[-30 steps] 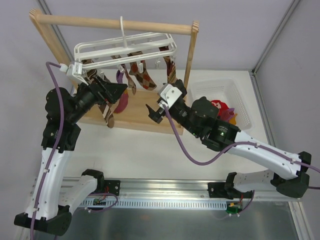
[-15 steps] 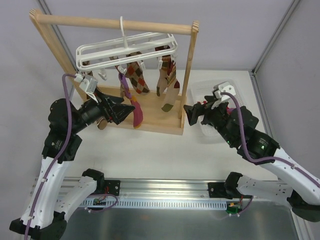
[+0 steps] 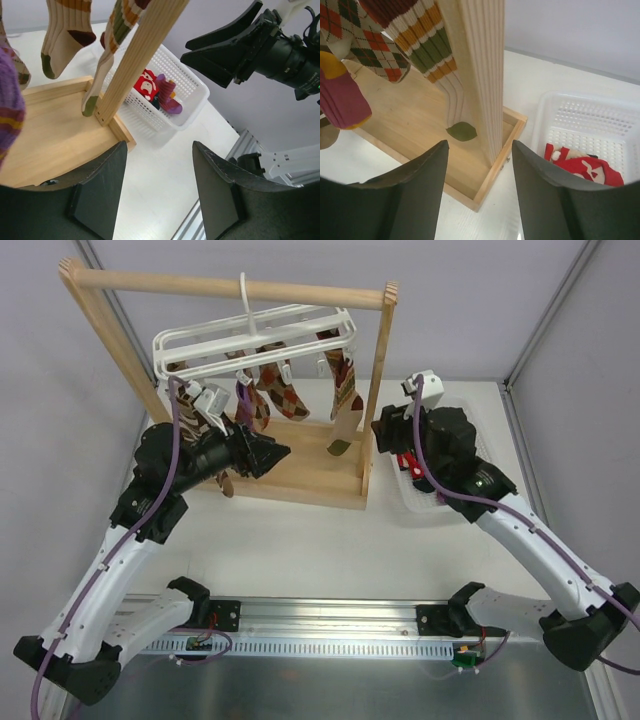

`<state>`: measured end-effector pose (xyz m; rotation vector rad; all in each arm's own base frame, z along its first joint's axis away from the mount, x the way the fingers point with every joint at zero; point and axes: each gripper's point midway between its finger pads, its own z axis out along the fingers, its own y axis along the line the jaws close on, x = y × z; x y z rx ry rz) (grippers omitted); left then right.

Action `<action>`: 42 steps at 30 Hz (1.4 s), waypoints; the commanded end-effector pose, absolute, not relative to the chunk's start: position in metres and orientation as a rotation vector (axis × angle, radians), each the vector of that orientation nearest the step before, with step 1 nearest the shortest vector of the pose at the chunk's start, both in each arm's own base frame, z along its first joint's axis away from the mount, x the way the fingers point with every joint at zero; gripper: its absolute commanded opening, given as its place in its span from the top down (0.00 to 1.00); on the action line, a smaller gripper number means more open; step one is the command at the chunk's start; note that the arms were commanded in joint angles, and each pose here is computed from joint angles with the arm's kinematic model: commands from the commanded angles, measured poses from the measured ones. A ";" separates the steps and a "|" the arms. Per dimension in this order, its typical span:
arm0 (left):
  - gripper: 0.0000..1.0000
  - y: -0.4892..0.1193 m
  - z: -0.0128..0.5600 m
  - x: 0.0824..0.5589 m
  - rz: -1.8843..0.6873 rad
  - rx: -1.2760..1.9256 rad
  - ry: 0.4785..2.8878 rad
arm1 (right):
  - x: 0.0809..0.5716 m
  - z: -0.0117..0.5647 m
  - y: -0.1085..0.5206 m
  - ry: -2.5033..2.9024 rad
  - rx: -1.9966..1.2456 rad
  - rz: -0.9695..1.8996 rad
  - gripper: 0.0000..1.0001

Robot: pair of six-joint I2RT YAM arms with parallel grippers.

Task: Clip the socks to the hanger
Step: Open the clamp at the hanger.

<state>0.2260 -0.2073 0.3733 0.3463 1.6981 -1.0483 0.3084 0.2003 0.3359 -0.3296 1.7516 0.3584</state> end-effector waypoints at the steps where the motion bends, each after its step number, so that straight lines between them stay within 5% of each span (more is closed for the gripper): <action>1: 0.45 -0.209 0.380 0.251 -1.004 0.258 1.647 | 0.316 0.383 0.223 1.621 -0.355 0.483 0.44; 20: 0.51 -0.137 0.358 0.325 -0.545 -0.167 1.613 | 0.401 0.386 0.245 1.600 -0.354 0.518 0.48; 38: 0.50 -0.186 0.408 0.299 -0.781 0.126 1.542 | 0.433 0.388 0.273 1.603 -0.417 0.569 0.48; 42: 0.37 -0.192 0.433 0.296 -0.834 0.139 1.495 | 0.422 0.389 0.262 1.617 -0.398 0.541 0.44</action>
